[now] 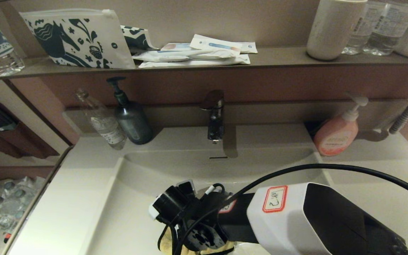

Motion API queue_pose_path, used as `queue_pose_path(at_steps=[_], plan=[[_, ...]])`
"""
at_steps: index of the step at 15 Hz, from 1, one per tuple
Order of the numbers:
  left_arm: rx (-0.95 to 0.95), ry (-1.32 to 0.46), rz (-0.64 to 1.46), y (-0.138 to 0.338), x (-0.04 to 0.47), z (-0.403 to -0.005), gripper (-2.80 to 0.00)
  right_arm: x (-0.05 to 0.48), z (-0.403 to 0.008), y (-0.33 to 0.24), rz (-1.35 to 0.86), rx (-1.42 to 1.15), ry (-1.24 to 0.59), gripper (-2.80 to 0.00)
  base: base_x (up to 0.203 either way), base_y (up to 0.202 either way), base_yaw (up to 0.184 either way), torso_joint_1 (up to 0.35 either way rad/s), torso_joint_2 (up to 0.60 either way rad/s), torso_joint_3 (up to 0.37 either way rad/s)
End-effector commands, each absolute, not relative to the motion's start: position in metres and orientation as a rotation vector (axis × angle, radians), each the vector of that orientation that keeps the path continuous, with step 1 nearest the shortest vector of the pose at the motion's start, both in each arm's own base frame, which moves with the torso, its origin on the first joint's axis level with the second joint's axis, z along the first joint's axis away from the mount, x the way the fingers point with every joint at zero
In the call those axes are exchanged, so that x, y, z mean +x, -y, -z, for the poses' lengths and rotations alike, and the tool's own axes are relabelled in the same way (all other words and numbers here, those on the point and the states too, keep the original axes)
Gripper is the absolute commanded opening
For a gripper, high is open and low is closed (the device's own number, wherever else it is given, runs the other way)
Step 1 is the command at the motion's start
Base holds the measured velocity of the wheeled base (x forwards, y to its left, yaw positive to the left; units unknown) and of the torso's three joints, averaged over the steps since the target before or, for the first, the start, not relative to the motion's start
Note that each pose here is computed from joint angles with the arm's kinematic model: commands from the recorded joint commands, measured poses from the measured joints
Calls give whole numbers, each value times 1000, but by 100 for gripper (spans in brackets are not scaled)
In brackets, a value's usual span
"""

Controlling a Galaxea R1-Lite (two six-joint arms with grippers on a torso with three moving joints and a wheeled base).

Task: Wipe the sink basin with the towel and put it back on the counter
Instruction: Wipe the sink

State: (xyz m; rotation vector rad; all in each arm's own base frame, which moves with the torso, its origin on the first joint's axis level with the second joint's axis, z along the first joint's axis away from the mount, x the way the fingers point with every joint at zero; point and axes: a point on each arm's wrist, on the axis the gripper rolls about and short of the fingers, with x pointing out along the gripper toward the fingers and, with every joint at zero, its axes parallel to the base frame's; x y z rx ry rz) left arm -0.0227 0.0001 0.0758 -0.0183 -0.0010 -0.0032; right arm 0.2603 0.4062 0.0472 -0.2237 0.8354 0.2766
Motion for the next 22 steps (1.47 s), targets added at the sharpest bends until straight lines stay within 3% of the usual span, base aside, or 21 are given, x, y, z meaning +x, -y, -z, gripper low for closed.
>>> queue_pose_path(at_steps=[1,11,17,22], plan=[[-19,0,3,0,-23,-76,-280,267,-48,-390,-217,-257,-860,-280,0,0,0,0,0,0],[-18,0,3,0,-23,-76,-280,290,-92,-292,66,-334,-924,-280,0,0,0,0,0,0],[-19,0,3,0,-23,-76,-280,267,-56,-331,-20,-410,-941,-280,0,0,0,0,0,0],[-20,0,3,0,-23,-76,-280,264,-42,-380,-178,-303,-899,-280,0,0,0,0,0,0]])
